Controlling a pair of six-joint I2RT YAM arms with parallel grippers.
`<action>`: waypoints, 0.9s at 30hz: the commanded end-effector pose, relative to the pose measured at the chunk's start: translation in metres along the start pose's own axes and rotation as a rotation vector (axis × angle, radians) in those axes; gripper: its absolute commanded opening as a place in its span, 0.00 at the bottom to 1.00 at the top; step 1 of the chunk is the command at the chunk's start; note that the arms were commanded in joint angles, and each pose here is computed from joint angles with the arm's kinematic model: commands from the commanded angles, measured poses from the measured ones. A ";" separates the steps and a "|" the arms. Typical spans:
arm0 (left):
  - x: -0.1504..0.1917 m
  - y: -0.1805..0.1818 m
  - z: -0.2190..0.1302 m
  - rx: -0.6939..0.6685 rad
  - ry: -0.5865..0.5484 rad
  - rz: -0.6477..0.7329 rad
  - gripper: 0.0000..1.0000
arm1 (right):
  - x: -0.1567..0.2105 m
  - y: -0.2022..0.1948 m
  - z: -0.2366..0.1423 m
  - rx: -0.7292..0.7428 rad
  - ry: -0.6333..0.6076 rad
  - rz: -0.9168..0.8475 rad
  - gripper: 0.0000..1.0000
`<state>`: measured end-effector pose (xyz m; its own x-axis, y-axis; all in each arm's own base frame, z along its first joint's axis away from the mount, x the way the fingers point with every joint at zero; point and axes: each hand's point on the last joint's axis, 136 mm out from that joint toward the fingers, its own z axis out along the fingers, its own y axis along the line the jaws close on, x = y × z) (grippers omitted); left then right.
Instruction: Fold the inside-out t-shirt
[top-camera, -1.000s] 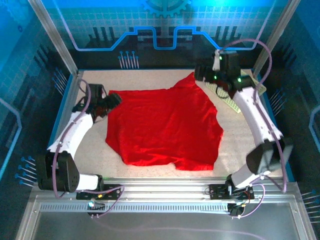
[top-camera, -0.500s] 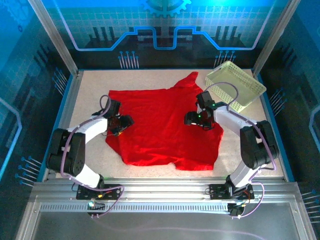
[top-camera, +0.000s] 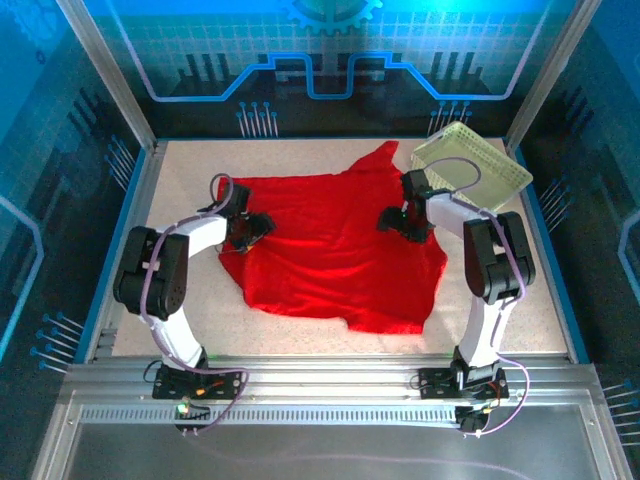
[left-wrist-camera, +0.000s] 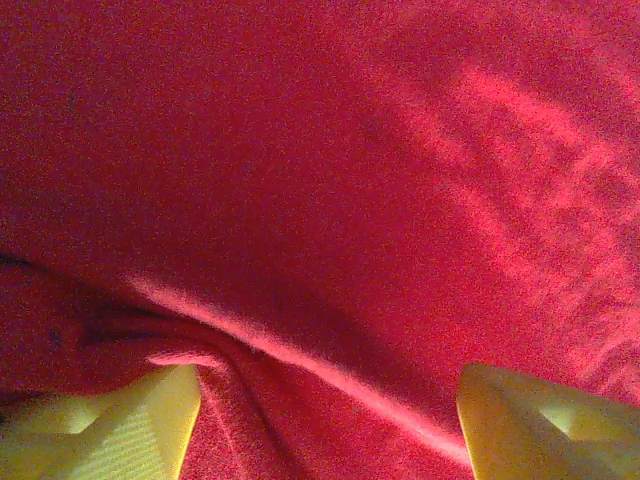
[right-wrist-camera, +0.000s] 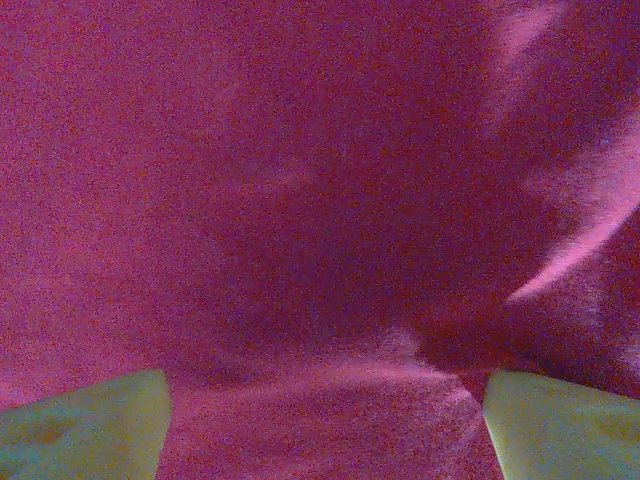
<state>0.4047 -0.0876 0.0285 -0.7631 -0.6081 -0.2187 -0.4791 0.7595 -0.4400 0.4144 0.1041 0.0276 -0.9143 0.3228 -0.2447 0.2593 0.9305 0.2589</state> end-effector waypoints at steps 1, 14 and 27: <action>-0.009 -0.004 0.002 -0.011 0.021 0.010 0.72 | -0.029 -0.011 0.001 0.032 -0.043 0.046 0.83; 0.044 0.075 -0.131 -0.146 -0.188 -0.013 0.83 | 0.026 0.001 -0.090 0.081 -0.115 -0.187 0.84; 0.113 0.081 -0.091 -0.086 0.004 -0.015 0.76 | 0.167 -0.080 -0.122 0.155 0.029 -0.023 0.82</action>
<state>0.2371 -0.0580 0.0513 -0.7436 -0.6234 -0.2418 -0.5379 0.7725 -0.3375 0.2361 0.0672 0.0934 -0.9242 0.2216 -0.3109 0.1985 0.9745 0.1046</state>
